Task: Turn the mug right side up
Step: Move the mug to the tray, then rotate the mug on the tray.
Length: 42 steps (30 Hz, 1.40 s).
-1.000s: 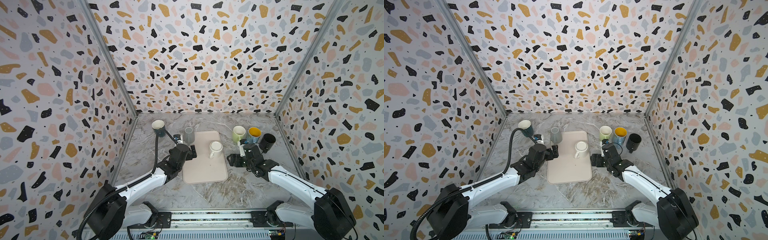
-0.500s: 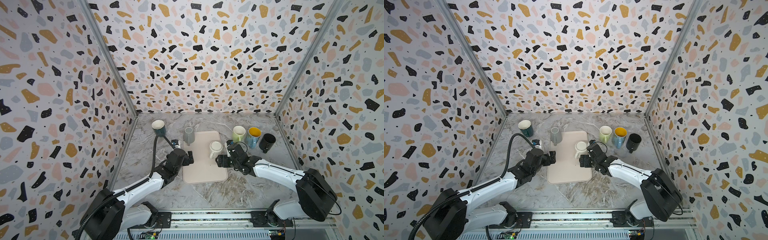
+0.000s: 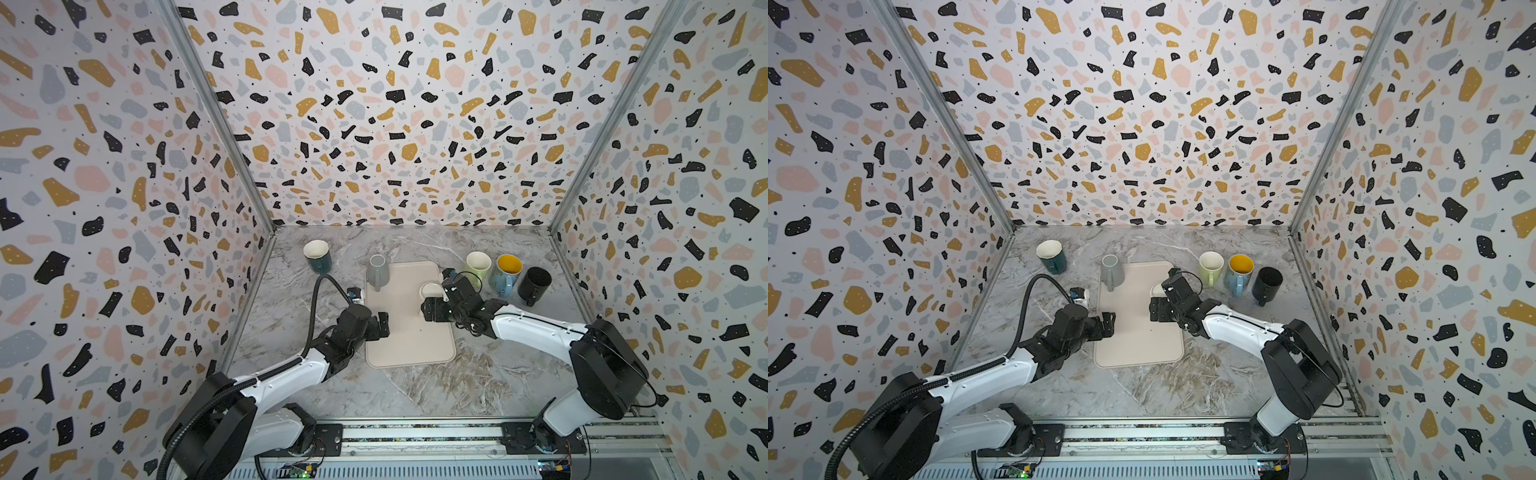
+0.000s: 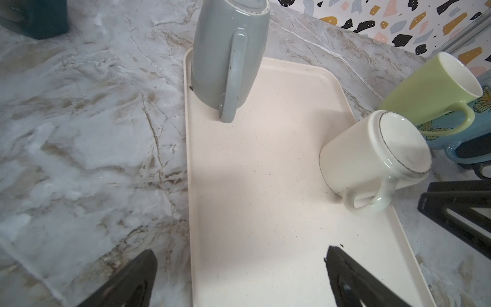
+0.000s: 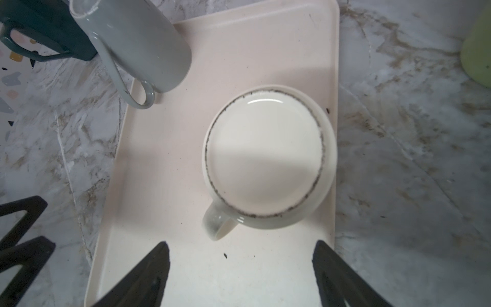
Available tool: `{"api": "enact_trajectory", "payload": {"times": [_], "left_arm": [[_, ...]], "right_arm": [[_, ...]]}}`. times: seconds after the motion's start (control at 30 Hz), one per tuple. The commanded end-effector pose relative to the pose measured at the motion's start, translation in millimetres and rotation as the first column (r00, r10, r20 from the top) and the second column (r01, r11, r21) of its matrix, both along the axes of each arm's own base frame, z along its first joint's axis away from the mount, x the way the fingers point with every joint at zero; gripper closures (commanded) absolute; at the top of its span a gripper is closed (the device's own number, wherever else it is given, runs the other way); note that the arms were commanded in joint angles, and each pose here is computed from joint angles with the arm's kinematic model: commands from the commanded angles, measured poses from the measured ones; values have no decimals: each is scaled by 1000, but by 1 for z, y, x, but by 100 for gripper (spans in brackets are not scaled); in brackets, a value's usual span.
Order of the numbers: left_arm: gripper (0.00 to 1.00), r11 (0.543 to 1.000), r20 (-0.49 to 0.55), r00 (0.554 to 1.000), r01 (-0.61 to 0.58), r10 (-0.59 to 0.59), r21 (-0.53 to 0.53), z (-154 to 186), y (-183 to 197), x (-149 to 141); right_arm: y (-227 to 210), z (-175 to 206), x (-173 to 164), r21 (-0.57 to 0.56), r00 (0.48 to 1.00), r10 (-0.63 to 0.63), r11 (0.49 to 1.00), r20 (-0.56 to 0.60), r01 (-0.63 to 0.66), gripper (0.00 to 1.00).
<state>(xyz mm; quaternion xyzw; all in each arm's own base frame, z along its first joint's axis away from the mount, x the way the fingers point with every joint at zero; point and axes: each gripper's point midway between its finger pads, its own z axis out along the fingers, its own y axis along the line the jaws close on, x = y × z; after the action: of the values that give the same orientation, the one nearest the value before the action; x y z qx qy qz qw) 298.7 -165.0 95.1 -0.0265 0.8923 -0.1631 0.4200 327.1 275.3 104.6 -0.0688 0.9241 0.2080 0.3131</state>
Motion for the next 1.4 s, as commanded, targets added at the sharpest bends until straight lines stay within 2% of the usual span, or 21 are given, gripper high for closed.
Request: {"api": "enact_trajectory", "payload": {"times": [0.0,0.33,0.57,0.67,0.77,0.83,1.1,1.37], "left_arm": [[0,998,62,997,-35,39,-58,13,5,3],[0,996,98,991,-85,88,-35,14,19,2],[0,993,166,984,-43,62,-110,17,14,-1],[0,993,151,986,-51,67,-106,14,14,-2],[0,995,93,991,-95,98,-38,8,21,1],[0,996,84,992,-87,89,-32,8,19,3],[0,995,66,993,-91,93,-30,0,19,3],[0,996,68,993,-91,93,-25,1,19,3]], "right_arm": [[8,10,7,-3,999,26,1000,26,-26,14],[19,-3,23,-60,998,55,997,4,-55,14],[33,-4,33,-70,995,103,992,15,-101,14],[39,-4,39,-88,993,121,989,15,-119,17],[38,-6,45,-134,993,121,984,10,-118,20],[37,-9,49,-166,992,124,979,5,-122,23],[20,-22,55,-312,996,88,946,-16,-88,23],[3,-22,50,-372,998,64,926,-11,-63,24]]}}
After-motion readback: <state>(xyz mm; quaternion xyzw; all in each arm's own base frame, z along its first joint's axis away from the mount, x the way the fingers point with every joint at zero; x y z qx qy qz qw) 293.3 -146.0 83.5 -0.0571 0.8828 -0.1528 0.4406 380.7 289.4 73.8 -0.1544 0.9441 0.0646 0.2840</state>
